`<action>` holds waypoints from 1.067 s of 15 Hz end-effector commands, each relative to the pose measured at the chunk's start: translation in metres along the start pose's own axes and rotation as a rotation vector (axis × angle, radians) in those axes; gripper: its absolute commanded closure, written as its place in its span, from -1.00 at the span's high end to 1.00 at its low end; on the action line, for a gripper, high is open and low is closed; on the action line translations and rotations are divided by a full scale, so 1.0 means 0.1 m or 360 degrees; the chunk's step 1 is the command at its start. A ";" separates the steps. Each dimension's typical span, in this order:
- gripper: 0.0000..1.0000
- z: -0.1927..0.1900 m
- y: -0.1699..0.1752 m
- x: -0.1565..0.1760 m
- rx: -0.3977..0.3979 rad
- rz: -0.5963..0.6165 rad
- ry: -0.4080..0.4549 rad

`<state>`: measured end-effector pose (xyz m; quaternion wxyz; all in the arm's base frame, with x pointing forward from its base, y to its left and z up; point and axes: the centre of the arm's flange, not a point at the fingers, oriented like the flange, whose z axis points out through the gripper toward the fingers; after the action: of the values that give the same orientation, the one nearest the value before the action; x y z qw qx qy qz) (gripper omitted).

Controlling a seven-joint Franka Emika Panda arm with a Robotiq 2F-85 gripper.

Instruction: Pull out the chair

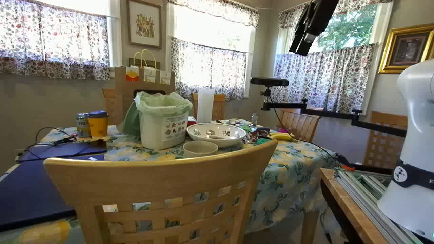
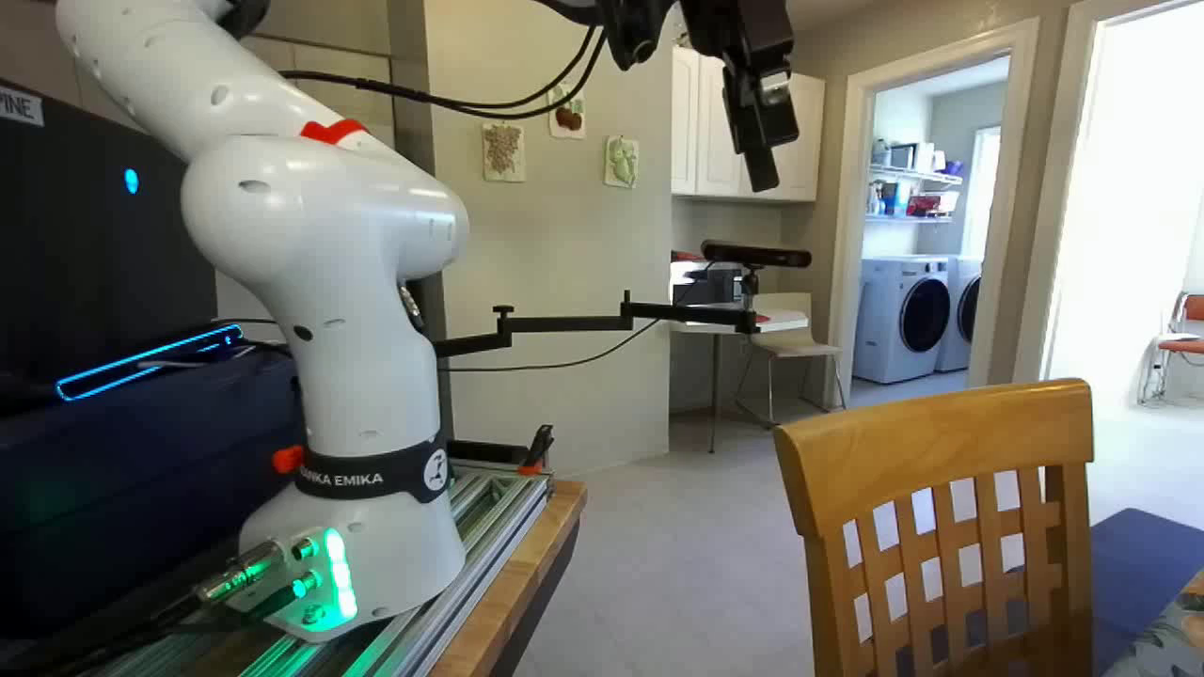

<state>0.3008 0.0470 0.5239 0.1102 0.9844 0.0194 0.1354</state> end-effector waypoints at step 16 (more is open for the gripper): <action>1.00 0.16 -0.38 0.19 -0.0043 -0.0143 0.0033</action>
<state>0.3063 0.0589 0.5157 0.1177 0.9834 0.0331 0.1340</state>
